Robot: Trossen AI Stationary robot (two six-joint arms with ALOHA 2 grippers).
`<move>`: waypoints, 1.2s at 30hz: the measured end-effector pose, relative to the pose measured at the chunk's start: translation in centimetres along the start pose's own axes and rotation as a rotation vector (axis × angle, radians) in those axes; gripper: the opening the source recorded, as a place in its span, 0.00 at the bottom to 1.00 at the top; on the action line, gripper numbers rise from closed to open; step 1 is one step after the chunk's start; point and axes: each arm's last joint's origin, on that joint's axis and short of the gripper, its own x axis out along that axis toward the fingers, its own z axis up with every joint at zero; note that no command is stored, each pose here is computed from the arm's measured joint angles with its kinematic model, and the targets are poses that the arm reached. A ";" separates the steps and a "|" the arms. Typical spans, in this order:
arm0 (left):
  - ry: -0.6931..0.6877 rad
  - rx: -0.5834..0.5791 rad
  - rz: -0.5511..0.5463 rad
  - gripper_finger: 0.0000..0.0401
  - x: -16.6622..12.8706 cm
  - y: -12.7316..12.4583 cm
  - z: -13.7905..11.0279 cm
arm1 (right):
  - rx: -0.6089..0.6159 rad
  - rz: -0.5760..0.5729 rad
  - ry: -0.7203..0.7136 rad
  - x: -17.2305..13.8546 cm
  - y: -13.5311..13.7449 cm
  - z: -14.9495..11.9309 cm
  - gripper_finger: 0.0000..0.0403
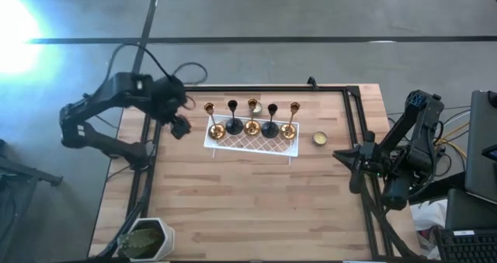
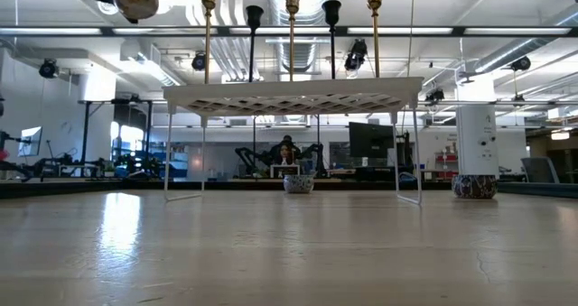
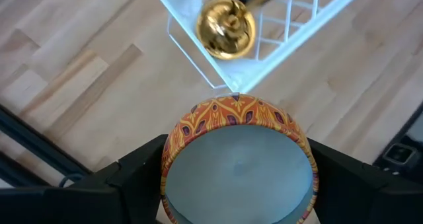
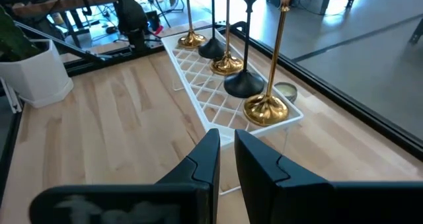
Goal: Pick & Place candle stick holders
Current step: Put the orange scented candle on the shelf
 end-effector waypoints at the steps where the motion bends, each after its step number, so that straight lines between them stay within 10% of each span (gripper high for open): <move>1: 0.008 0.006 0.010 0.75 0.3 -0.5 0.0 | 0.000 0.000 0.000 0.0 0.0 0.0 0.11; 20: 0.061 -0.006 0.077 0.75 4.9 -9.7 -1.7 | 0.000 0.000 0.000 0.0 0.0 0.0 0.11; 36: 0.004 0.152 0.107 0.75 7.4 -14.9 1.6 | 0.000 0.000 0.000 0.0 0.0 0.0 0.11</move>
